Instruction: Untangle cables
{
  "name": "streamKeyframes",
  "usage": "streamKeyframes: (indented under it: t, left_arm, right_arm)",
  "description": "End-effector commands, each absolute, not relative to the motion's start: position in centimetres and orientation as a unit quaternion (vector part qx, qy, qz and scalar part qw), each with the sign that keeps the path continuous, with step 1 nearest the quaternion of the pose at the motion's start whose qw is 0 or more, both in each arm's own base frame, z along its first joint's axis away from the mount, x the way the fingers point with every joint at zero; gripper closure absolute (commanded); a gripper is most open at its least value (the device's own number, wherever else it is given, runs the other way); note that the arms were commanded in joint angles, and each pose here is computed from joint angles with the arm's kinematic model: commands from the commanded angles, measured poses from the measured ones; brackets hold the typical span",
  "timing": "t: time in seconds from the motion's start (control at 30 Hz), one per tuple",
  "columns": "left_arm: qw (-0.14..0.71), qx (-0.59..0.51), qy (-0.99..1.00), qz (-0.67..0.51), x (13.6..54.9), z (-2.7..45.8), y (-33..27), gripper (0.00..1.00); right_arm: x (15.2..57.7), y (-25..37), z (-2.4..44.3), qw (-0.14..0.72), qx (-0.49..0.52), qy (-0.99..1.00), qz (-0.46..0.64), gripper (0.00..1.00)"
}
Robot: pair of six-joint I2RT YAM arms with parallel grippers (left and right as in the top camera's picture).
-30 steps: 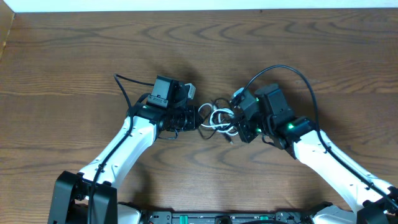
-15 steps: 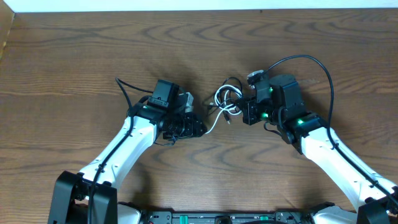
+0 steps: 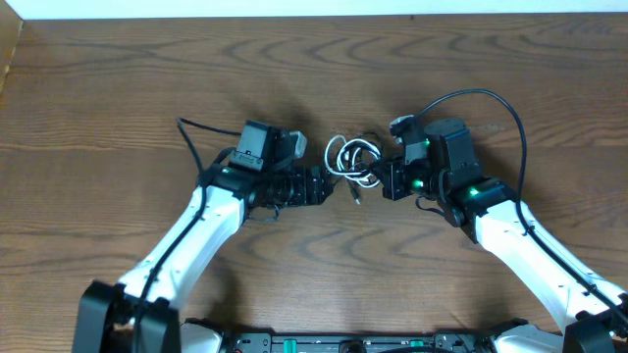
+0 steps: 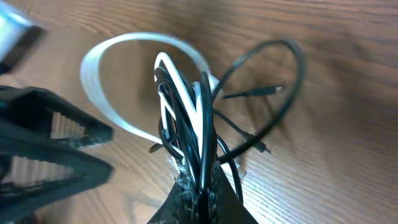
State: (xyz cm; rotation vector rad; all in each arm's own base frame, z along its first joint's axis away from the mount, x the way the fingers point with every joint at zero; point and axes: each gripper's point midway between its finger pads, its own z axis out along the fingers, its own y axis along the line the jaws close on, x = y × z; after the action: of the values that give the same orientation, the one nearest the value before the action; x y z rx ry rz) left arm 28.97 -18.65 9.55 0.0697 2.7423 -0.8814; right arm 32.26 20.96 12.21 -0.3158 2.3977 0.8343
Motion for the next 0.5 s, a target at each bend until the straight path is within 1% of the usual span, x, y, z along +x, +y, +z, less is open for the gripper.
streamKeyframes:
  t: [0.0, 0.07, 0.2, 0.33, 0.47]
  left_arm:
    - [0.204, 0.026, 0.931, -0.302, 31.0, 13.6, -17.8, 0.22]
    - [0.224, 0.021, 0.929, -0.295, 31.3, 14.5, -17.1, 0.22]
    - [0.245, 0.029, 0.916, -0.317, 31.1, 16.5, -17.5, 0.23]
    - [0.223, 0.034, 0.899, -0.377, 30.3, 17.7, -19.4, 0.27]
    - [0.193, 0.035, 0.891, -0.41, 29.4, 17.8, -21.2, 0.3]
  right_arm:
    - [32.6, 20.6, 13.0, 0.299, -0.102, 0.897, 0.309, 0.99]
    - [32.5, 20.6, 13.0, 0.298, -0.106, 0.897, 0.309, 0.99]
    - [31.4, 21.7, 13.3, 0.297, -0.178, 0.879, 0.328, 0.99]
    - [30.5, 22.3, 13.2, 0.293, -0.22, 0.87, 0.33, 0.99]
    - [30.1, 23.0, 13.3, 0.293, -0.231, 0.865, 0.335, 0.99]
